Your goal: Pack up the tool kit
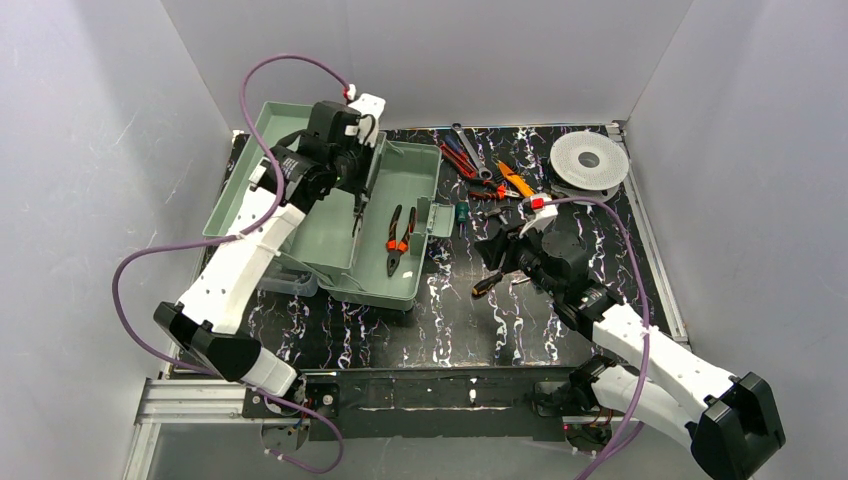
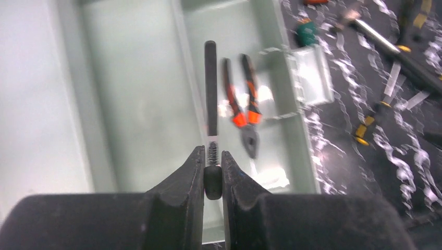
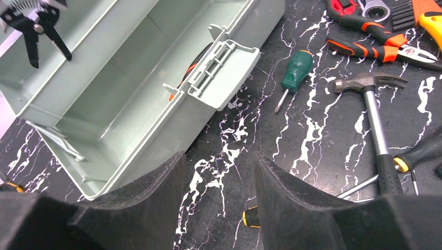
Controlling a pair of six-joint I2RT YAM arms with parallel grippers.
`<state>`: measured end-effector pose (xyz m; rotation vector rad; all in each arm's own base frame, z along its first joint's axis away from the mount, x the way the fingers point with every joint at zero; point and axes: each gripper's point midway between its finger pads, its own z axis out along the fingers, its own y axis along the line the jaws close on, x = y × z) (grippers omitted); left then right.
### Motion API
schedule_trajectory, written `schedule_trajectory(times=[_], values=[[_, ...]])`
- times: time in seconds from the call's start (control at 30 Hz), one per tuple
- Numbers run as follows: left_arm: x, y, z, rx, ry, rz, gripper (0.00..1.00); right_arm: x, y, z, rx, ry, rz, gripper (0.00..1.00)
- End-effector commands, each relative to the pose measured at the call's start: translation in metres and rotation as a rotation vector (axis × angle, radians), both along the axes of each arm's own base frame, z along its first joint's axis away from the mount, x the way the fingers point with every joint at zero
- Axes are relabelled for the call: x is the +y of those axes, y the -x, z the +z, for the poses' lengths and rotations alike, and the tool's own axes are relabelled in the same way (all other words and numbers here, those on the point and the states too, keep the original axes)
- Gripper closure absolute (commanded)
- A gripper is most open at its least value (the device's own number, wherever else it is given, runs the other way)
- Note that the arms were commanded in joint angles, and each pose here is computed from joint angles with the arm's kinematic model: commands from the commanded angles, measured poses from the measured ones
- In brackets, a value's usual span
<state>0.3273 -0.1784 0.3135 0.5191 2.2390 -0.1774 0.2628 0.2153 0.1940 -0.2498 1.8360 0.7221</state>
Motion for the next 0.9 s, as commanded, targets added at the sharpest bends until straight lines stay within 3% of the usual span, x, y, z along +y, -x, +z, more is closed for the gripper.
schedule_trajectory(times=[0.0,0.23,0.43,0.7,0.87], values=[[0.061,-0.017,0.037,-0.164,-0.203,0.214,1.00,-0.005,-0.006,0.011,-0.036,-0.033,-0.050,0.43],[0.042,-0.013,0.060,-0.225,-0.056,0.154,1.00,-0.005,-0.007,0.008,-0.028,-0.025,-0.050,0.44],[0.077,-0.026,0.046,-0.201,-0.288,0.272,1.00,-0.001,-0.007,0.004,-0.009,-0.022,-0.034,0.44],[0.055,-0.039,-0.038,0.014,-0.349,0.222,1.00,-0.001,-0.009,0.002,-0.001,-0.015,-0.038,0.44],[0.055,-0.043,-0.068,0.085,-0.419,0.221,0.97,-0.014,-0.015,-0.006,0.028,0.018,-0.120,0.44]])
